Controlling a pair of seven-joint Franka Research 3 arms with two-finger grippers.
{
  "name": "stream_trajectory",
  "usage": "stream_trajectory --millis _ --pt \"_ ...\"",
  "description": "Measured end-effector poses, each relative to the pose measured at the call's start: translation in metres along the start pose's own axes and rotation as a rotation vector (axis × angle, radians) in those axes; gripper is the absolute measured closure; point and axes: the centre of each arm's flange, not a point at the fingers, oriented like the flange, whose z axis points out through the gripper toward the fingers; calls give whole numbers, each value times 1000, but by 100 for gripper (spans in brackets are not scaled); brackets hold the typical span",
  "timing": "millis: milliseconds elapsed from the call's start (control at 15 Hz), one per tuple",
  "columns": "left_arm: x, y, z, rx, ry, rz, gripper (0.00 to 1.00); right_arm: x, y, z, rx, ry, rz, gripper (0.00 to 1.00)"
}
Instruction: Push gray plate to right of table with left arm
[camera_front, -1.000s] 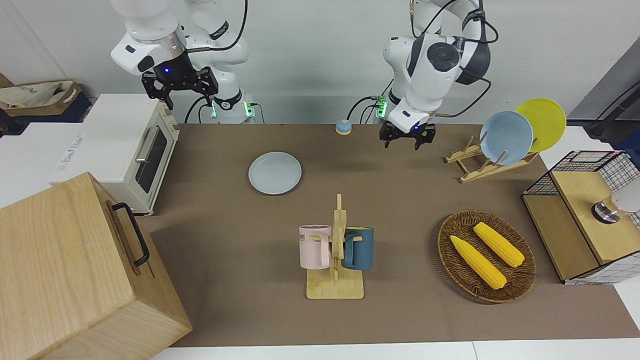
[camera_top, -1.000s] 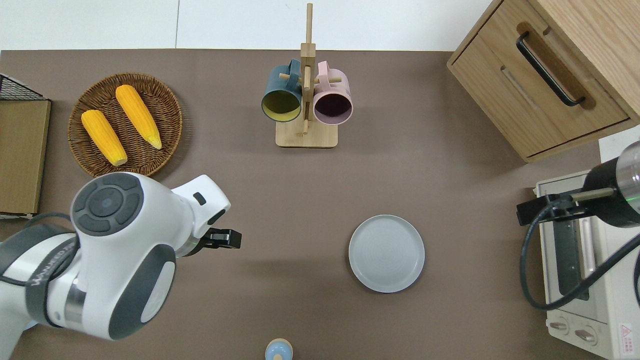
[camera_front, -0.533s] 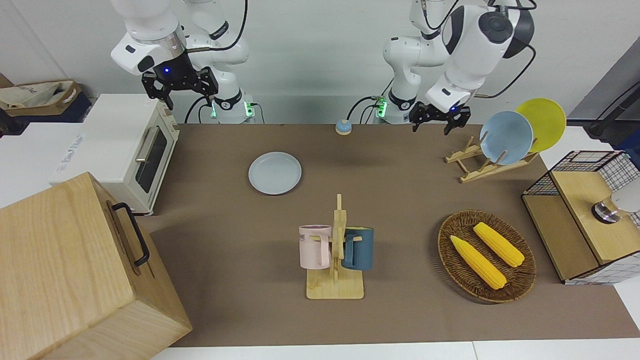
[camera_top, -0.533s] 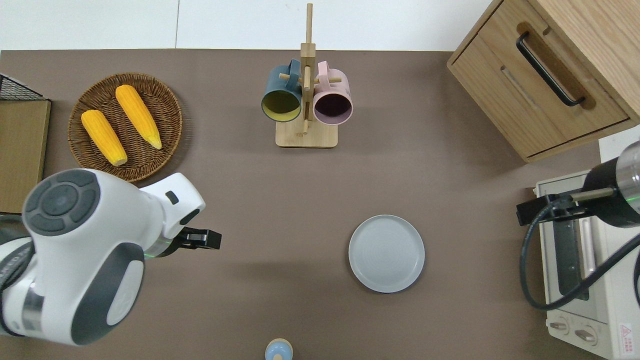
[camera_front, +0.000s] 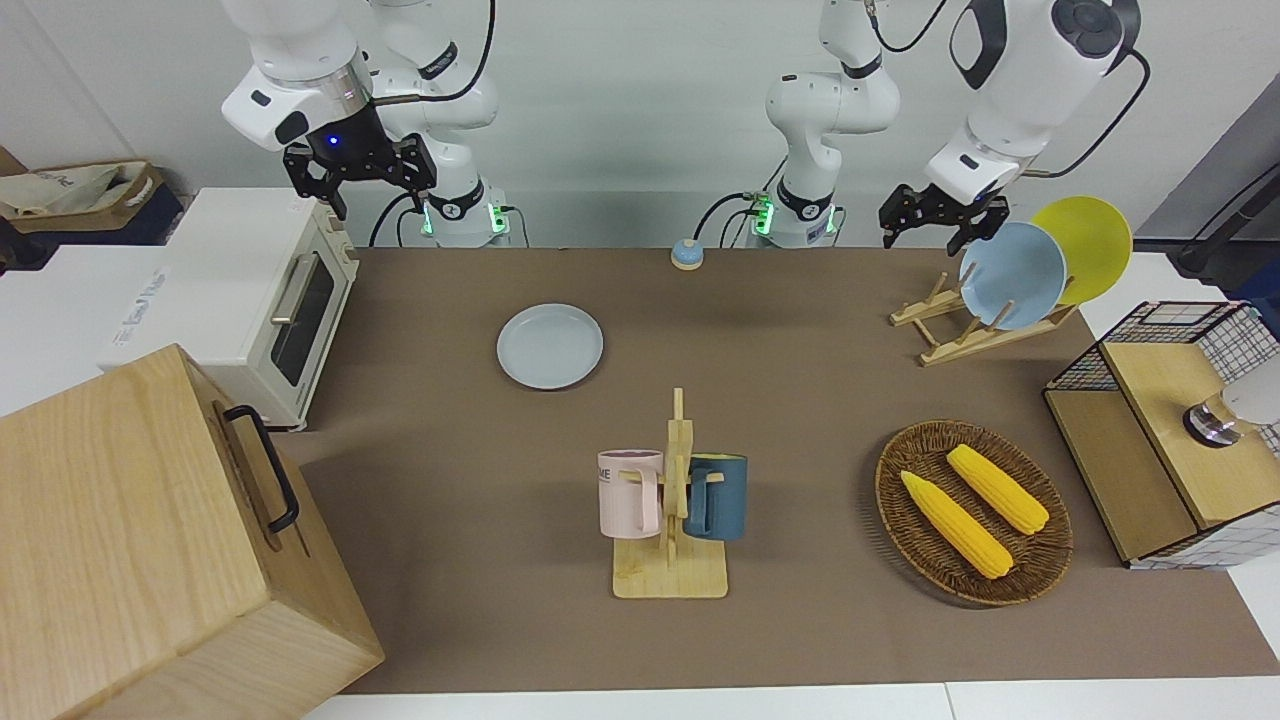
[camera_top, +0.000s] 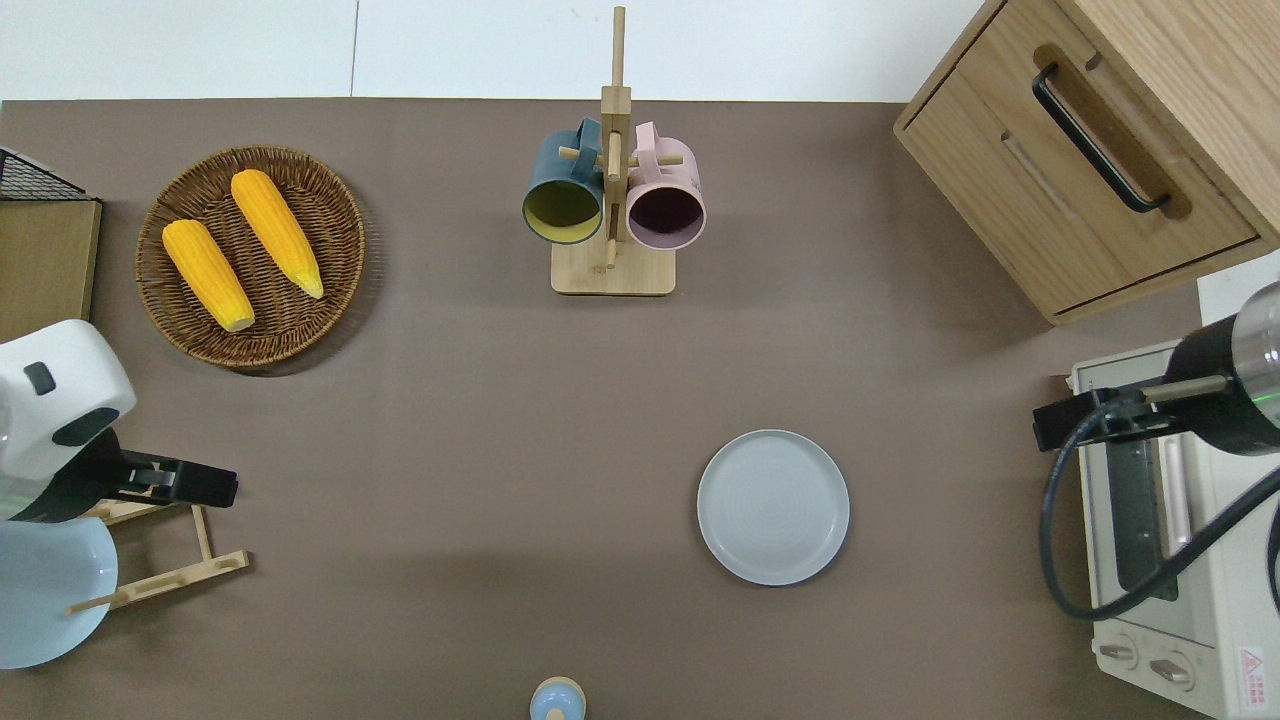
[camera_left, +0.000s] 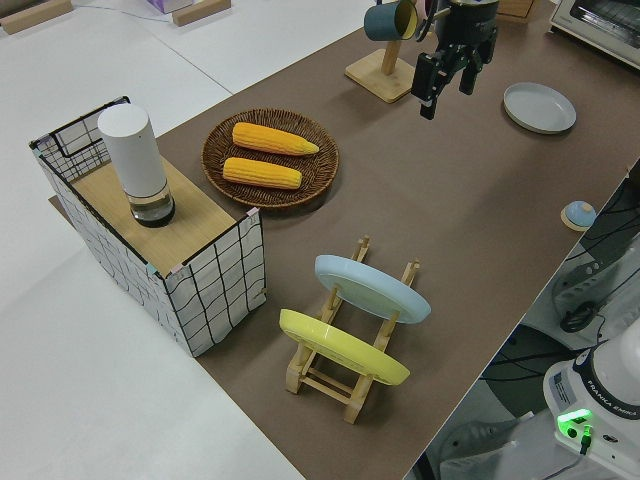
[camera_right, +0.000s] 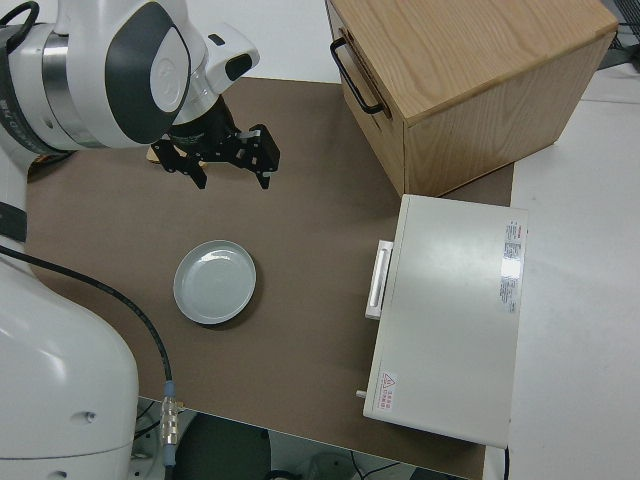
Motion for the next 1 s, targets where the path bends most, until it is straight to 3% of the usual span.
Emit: stream_trajectory --millis 467,1000 --pt "-4 -13 -23 0 37 -20 0 0 0 0 0 0 0 1" --pt "0 -6 -28 9 71 -6 0 0 0 0 0 0 0 1"
